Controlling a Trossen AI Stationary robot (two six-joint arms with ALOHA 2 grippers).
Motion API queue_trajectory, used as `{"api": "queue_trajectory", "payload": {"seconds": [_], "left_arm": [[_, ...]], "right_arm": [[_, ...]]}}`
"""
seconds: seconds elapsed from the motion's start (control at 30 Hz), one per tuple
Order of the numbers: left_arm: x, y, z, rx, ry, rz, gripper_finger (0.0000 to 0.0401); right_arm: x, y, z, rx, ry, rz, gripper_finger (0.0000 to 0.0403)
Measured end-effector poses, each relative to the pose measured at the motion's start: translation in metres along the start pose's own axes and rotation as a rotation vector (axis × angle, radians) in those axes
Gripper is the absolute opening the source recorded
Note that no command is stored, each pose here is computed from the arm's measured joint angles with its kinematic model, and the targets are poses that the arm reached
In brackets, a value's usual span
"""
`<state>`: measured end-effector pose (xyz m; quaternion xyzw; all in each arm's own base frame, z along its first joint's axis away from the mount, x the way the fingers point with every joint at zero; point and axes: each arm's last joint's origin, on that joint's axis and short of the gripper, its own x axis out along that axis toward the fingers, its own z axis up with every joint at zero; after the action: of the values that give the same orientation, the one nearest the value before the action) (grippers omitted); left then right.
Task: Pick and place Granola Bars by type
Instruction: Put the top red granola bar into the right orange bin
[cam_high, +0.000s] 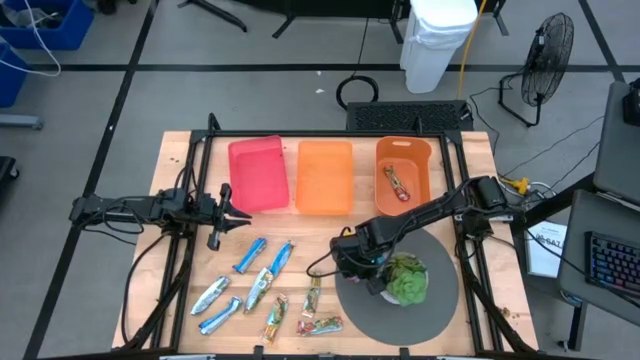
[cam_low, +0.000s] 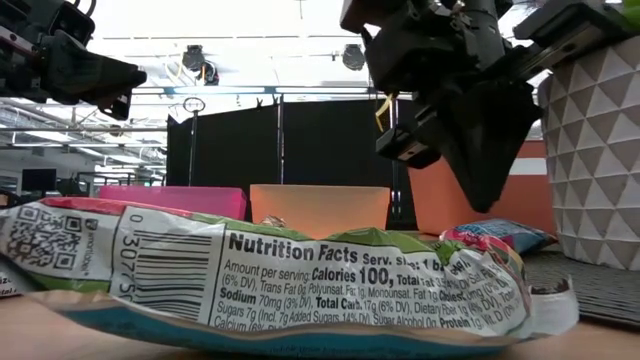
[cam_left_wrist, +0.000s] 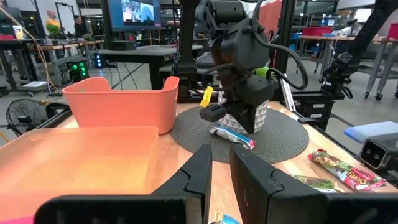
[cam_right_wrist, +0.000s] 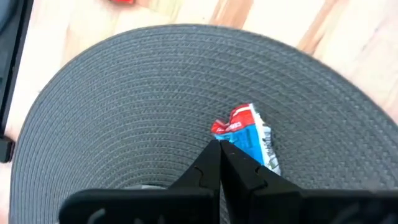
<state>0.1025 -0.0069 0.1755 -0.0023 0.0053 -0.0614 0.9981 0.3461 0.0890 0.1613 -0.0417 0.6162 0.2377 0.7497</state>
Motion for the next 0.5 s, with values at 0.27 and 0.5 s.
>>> {"api": "queue_trajectory", "payload": {"seconds": [0.27,0.5], "left_arm": [[0.000,0.000,0.000,0.000,0.000,0.000,0.0063],[0.000,0.000,0.000,0.000,0.000,0.000,0.0063]], "right_arm": [[0.001,0.001,-0.003,0.010,0.032,0.025,0.0000],[-0.015,0.005,-0.003,-0.019,-0.018,-0.022,0.0000]]}}
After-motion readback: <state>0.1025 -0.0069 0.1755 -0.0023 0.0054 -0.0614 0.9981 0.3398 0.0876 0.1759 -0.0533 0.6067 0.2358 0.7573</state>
